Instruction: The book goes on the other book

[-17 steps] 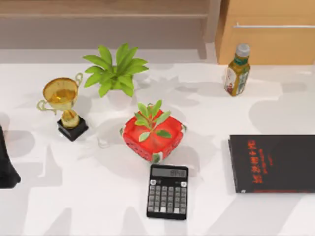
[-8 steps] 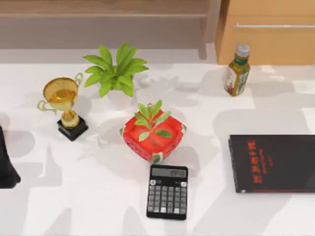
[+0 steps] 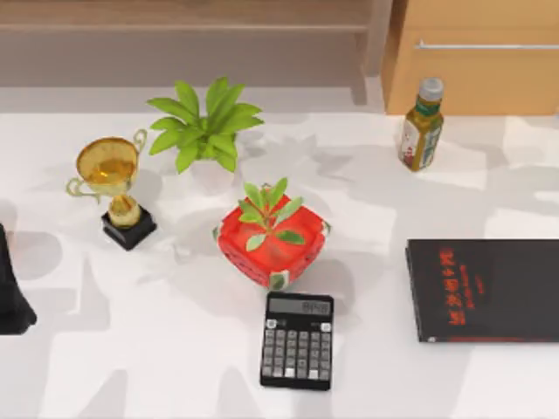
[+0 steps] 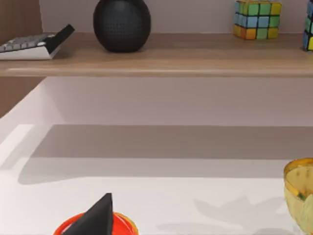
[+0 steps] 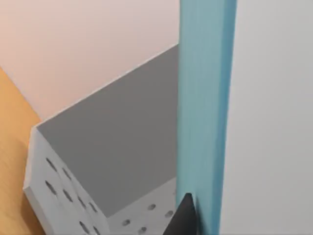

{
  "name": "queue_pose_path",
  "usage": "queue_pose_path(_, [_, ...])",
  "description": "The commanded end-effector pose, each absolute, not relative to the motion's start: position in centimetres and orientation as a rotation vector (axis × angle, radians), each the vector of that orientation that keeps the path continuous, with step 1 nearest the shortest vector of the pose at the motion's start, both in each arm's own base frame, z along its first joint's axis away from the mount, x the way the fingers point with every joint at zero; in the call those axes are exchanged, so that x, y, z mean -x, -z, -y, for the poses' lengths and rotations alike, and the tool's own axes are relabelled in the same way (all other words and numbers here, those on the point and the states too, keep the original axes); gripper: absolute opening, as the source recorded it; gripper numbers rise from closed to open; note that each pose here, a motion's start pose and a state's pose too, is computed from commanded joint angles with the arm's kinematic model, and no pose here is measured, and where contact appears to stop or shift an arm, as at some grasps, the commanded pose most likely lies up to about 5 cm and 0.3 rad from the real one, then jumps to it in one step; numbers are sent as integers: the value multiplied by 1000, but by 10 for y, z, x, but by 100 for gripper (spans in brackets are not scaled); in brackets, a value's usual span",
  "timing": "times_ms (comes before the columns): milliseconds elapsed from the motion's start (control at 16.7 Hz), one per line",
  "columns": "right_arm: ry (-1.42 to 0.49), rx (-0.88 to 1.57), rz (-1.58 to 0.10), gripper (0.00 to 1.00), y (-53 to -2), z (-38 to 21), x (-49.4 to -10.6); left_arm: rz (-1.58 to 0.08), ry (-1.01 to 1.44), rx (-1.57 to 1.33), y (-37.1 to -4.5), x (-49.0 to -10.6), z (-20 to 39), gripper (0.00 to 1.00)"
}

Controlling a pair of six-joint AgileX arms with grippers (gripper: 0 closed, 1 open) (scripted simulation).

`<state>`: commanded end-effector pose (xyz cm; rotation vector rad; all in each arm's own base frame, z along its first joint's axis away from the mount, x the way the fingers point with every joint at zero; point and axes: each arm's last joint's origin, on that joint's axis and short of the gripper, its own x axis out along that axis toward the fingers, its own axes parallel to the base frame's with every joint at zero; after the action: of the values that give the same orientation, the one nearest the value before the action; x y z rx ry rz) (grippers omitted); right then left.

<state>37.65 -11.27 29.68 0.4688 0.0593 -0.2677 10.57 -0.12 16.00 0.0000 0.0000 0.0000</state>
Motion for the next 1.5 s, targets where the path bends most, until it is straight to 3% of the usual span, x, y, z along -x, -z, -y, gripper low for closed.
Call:
queue_pose_path(180, [388, -757, -13, 0, -292, 73, -338, 0, 0, 0, -160, -106, 1, 100])
queue_pose_path(360, [378, -1090, 2, 0, -273, 13, -302, 0, 0, 0, -160, -106, 1, 100])
queue_pose_path(660, [317, -1465, -254, 0, -194, -85, -229, 0, 0, 0, -160, -106, 1, 100])
queue_pose_path(1020, [415, -1523, -393, 0, -124, -103, -150, 0, 0, 0, -160, -106, 1, 100])
queue_pose_path(1500, [429, -1520, -393, 0, -119, -102, -145, 0, 0, 0, -160, -106, 1, 100])
